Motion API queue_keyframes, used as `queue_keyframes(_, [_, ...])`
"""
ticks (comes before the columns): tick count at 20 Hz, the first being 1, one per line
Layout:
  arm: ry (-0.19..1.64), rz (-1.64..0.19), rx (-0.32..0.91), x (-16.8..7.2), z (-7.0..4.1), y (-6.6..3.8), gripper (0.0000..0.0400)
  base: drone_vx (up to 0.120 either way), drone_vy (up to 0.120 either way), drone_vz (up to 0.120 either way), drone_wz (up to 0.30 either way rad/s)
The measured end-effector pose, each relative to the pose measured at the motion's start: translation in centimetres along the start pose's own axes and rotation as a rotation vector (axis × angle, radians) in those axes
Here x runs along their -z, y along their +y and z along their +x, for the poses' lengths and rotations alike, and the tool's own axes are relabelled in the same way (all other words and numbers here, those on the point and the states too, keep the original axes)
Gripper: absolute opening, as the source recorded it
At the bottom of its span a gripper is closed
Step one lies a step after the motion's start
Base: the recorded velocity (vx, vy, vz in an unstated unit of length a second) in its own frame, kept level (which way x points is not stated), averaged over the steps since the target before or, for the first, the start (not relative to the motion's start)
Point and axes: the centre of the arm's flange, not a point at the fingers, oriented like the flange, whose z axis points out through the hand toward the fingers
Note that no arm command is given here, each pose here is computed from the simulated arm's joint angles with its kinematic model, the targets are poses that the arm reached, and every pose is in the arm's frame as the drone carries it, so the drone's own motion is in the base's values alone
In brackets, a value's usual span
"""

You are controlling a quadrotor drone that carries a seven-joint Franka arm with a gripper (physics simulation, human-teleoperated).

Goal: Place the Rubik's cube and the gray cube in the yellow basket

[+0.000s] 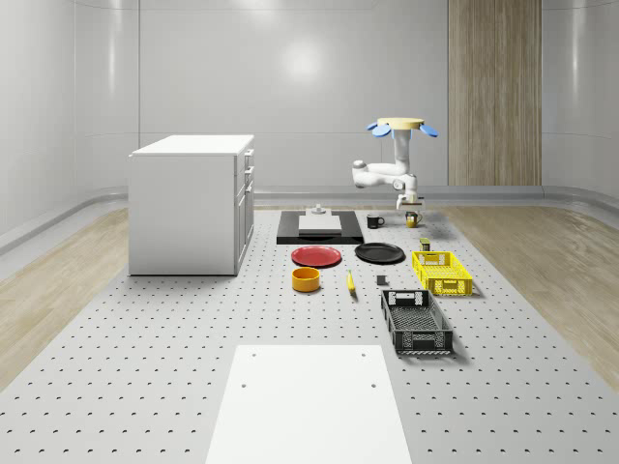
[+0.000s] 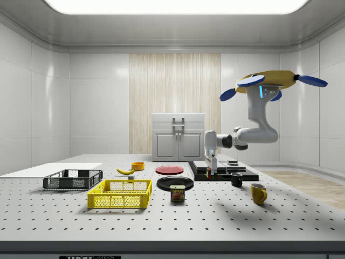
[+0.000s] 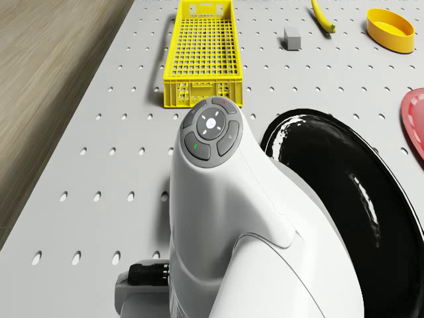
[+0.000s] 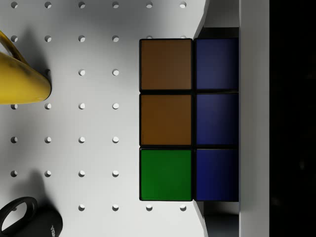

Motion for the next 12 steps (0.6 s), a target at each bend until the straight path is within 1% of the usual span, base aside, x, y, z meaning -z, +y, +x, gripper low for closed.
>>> queue_keyframes(11, [0.0,0.0,0.0,0.07,0.0,0.0,0.0325,0.12,0.0,0.0,0.0])
queue_keyframes(12, [0.0,0.0,0.0,0.07,0.0,0.0,0.0325,0.12,0.04,0.0,0.0])
